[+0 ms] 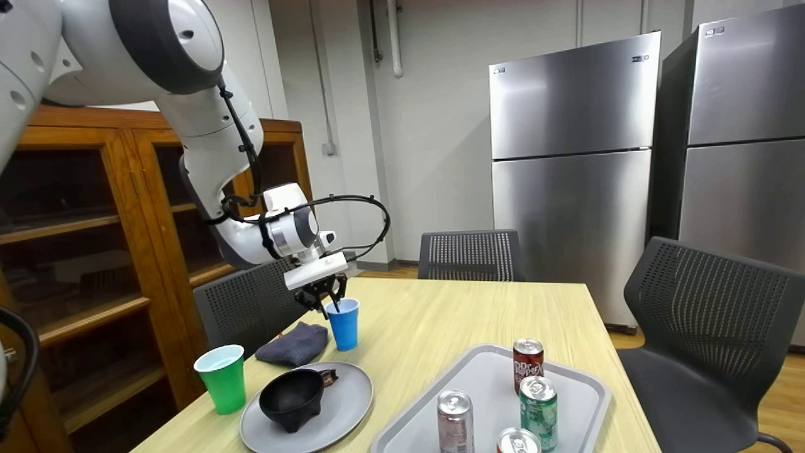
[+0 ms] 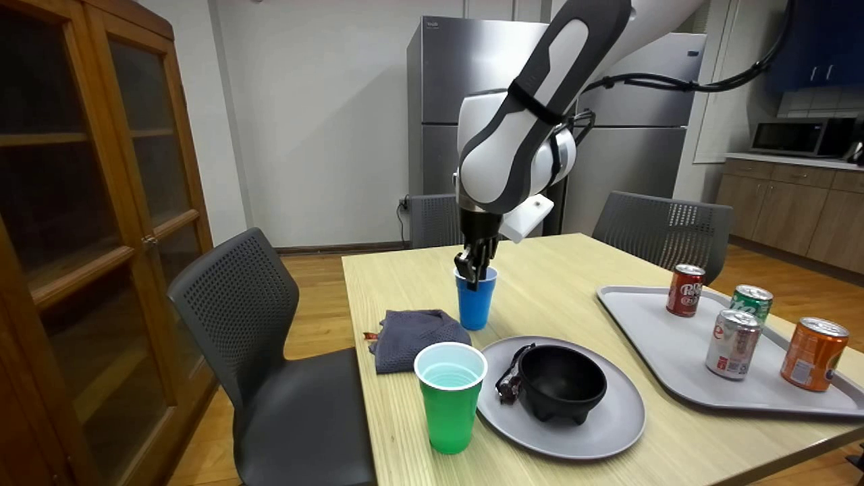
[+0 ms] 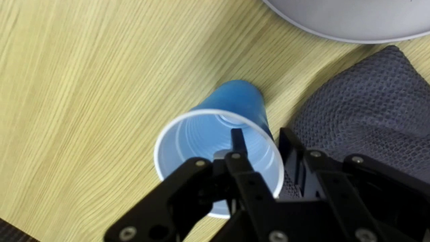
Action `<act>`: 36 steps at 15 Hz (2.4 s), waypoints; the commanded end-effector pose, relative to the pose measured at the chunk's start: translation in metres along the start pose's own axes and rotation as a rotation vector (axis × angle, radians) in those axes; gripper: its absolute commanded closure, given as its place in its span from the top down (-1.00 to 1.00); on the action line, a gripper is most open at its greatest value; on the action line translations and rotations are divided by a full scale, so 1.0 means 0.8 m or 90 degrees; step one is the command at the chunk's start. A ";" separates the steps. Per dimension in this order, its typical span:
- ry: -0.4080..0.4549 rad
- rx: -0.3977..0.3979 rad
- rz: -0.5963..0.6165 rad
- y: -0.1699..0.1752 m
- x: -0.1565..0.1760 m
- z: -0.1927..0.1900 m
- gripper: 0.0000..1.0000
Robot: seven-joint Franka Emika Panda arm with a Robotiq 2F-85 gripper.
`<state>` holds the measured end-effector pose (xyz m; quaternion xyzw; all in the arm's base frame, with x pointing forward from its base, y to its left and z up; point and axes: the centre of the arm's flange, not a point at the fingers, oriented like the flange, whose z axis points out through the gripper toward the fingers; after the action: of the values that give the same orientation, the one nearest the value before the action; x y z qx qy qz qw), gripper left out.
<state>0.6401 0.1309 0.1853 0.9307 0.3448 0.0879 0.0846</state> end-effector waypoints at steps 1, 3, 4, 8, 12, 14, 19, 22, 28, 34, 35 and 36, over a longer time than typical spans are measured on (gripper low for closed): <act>-0.004 -0.001 0.004 0.005 0.011 -0.024 0.29; -0.002 0.021 0.000 0.009 0.005 -0.046 0.60; -0.004 0.036 0.000 0.011 -0.001 -0.058 0.77; -0.013 0.077 0.011 0.030 -0.036 -0.101 1.00; -0.020 0.095 0.021 0.049 -0.086 -0.119 1.00; -0.035 0.109 0.024 0.054 -0.112 -0.119 1.00; -0.070 0.154 0.038 0.053 -0.174 -0.114 1.00; -0.085 0.179 0.042 0.047 -0.209 -0.112 1.00; -0.110 0.183 0.036 0.025 -0.271 -0.113 1.00; -0.114 0.187 0.028 -0.010 -0.313 -0.106 1.00; -0.115 0.189 0.026 -0.016 -0.317 -0.104 1.00; -0.115 0.190 0.025 -0.021 -0.320 -0.102 1.00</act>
<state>0.4445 -0.0198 0.2308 0.9473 0.3134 -0.0601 -0.0258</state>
